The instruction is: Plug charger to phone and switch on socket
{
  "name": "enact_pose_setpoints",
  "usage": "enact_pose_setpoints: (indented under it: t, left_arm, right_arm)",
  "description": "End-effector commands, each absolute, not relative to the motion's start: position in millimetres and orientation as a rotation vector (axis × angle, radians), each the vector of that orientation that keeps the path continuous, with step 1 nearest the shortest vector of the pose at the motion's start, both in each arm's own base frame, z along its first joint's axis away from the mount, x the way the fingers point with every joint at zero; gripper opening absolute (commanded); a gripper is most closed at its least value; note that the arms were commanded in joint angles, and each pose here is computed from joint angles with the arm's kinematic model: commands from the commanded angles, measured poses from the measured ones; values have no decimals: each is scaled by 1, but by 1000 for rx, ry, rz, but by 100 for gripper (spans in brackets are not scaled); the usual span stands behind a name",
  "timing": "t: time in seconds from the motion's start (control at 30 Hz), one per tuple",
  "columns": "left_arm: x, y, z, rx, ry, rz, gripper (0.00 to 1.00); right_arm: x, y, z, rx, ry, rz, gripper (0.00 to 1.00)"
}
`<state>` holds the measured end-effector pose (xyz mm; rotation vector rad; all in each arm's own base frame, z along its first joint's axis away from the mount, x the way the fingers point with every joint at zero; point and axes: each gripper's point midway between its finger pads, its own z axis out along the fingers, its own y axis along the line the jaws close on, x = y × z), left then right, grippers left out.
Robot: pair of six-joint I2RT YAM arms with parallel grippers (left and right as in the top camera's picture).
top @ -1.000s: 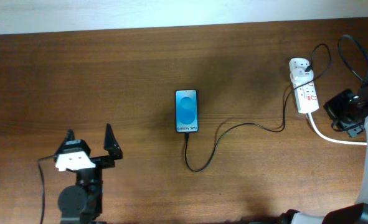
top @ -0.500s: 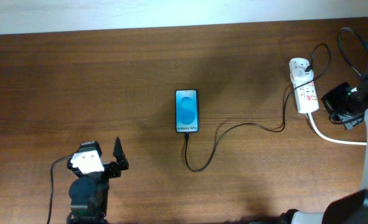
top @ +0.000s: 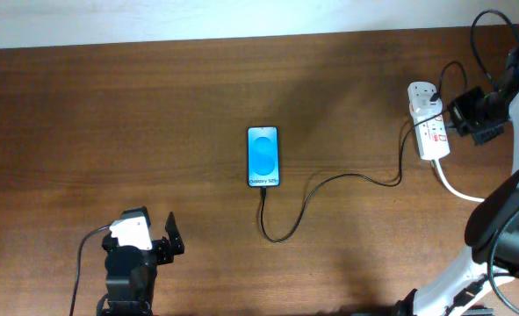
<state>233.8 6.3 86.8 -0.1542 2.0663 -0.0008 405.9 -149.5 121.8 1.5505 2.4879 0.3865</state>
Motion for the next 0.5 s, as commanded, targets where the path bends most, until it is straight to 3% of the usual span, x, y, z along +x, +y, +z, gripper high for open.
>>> enact_pose_setpoints:
  t: [0.0,0.47]
  left_arm:
    - [231,6,81,-158,2087,-7,99]
    - [230,6,79,-158,2096,-6,99]
  right_arm:
    - [424,-157,107,1588,2443,438,4]
    - [459,-173,66,1659,2332,476,4]
